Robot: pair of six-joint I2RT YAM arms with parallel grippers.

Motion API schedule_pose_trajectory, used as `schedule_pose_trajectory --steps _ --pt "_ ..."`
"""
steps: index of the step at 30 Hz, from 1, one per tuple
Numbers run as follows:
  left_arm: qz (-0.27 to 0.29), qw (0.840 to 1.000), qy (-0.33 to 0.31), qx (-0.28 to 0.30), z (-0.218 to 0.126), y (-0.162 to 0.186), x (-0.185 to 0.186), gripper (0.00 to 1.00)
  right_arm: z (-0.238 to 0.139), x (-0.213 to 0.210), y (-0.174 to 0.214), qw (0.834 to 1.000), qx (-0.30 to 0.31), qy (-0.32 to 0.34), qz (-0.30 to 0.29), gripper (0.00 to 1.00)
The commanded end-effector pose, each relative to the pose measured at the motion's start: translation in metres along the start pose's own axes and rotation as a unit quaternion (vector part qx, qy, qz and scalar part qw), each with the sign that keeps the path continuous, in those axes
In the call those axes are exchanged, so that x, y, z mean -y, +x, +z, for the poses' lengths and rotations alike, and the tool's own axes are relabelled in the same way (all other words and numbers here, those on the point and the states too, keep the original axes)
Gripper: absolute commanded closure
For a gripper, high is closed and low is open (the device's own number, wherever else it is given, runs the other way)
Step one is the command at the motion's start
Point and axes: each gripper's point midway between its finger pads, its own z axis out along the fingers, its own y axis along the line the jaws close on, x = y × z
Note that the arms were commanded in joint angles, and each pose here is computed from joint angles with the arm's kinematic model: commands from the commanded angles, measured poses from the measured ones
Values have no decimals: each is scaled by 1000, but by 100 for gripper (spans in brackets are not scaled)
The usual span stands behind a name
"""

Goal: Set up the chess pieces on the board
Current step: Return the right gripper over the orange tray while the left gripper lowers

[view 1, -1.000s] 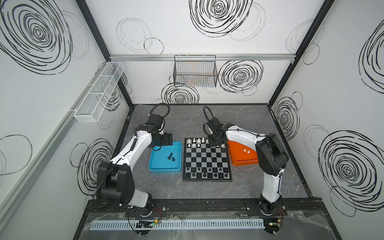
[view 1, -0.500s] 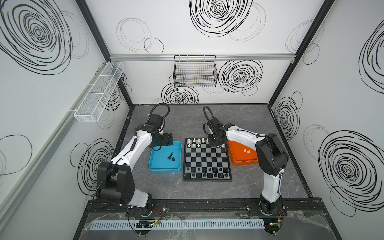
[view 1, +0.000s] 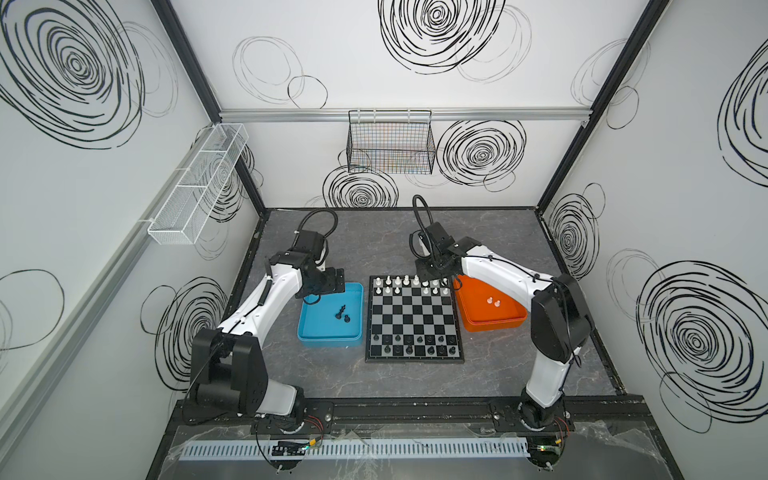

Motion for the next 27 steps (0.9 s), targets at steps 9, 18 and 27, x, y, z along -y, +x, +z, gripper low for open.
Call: schedule_pose_trajectory --steps 9,18,27 --pt "-8 1000 -9 -1 -10 20 -11 4 -34 5 -17 997 56 -43 32 0" --pt "0 1000 5 7 -15 19 -4 4 -42 40 -19 990 85 -60 92 0" --pt "29 999 32 13 -12 18 18 4 -59 111 -1 978 138 -27 153 0"
